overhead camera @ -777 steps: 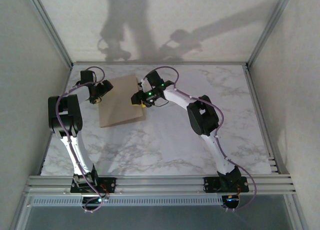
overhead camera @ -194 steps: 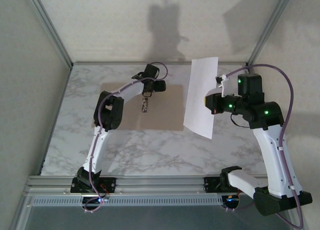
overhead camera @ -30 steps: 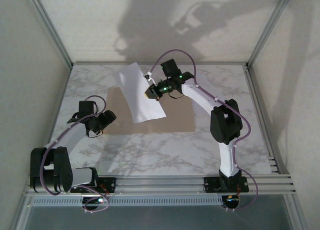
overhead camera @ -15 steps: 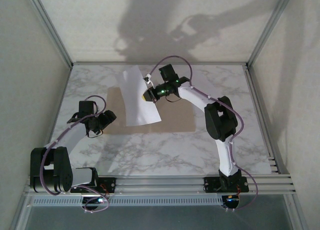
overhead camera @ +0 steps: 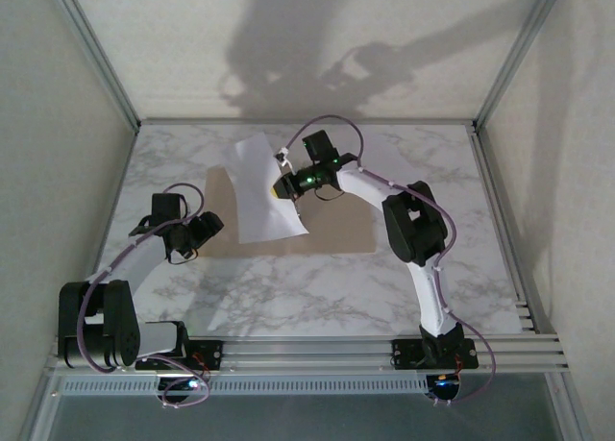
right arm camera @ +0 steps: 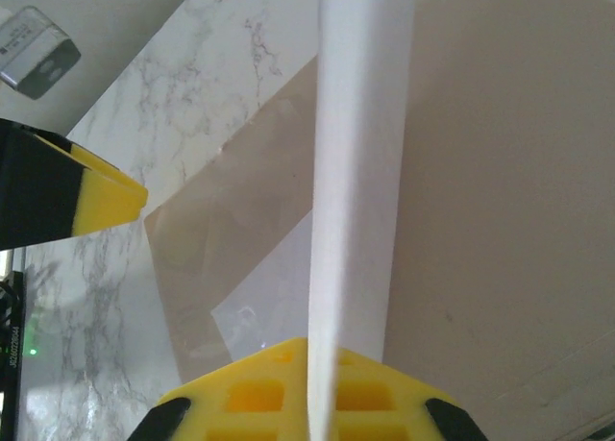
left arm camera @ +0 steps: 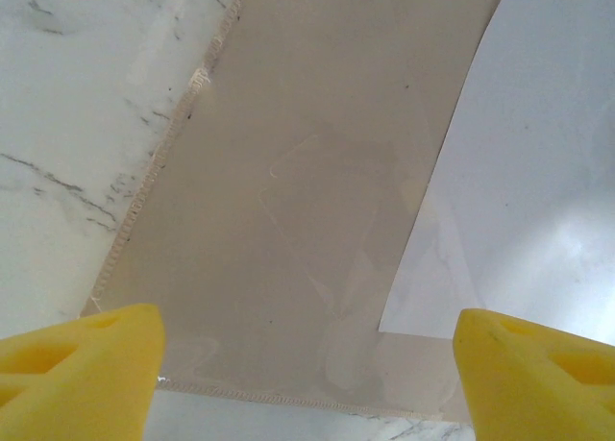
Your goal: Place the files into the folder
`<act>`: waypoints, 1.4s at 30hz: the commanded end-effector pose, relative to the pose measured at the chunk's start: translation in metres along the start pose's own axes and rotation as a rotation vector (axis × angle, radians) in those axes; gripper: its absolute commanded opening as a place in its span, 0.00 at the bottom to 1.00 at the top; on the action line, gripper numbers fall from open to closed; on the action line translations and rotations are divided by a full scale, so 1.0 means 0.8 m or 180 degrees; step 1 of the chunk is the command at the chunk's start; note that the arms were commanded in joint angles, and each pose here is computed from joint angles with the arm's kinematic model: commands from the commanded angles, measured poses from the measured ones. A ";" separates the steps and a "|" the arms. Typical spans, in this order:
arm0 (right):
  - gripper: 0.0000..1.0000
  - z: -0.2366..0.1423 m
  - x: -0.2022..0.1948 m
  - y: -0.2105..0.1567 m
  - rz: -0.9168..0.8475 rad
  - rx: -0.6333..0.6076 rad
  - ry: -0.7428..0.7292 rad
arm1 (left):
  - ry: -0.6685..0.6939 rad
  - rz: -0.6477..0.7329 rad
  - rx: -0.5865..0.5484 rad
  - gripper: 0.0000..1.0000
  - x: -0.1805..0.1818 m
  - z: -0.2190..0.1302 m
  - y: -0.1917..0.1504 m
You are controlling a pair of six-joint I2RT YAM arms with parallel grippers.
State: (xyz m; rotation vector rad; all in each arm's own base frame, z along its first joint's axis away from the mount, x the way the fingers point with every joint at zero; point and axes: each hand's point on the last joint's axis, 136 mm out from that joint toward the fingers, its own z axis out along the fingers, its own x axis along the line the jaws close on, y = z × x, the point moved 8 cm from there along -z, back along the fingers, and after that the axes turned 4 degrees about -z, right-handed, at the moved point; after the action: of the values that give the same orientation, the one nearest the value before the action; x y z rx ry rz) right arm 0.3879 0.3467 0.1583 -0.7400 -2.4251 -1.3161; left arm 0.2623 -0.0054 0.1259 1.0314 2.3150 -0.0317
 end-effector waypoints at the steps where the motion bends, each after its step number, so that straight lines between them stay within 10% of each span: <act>1: 0.05 0.006 -0.006 0.004 0.0045 -0.0026 0.0039 | 0.0063 -0.0001 -0.0029 0.79 0.002 -0.002 0.004; 28: 0.45 0.030 -0.102 0.028 0.0457 0.0085 -0.0126 | 0.0175 -0.0027 0.0134 0.79 0.009 0.012 0.002; 42: 0.31 0.033 -0.116 0.033 0.0537 0.0052 -0.0064 | 0.0196 -0.0001 0.0069 0.78 0.002 0.006 0.010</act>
State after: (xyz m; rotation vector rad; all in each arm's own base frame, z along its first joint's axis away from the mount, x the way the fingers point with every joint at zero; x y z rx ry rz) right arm 0.4819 0.3492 0.1208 -0.9506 -2.3580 -1.2429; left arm 0.2678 -0.0046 0.1164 1.0504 2.3699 -0.0644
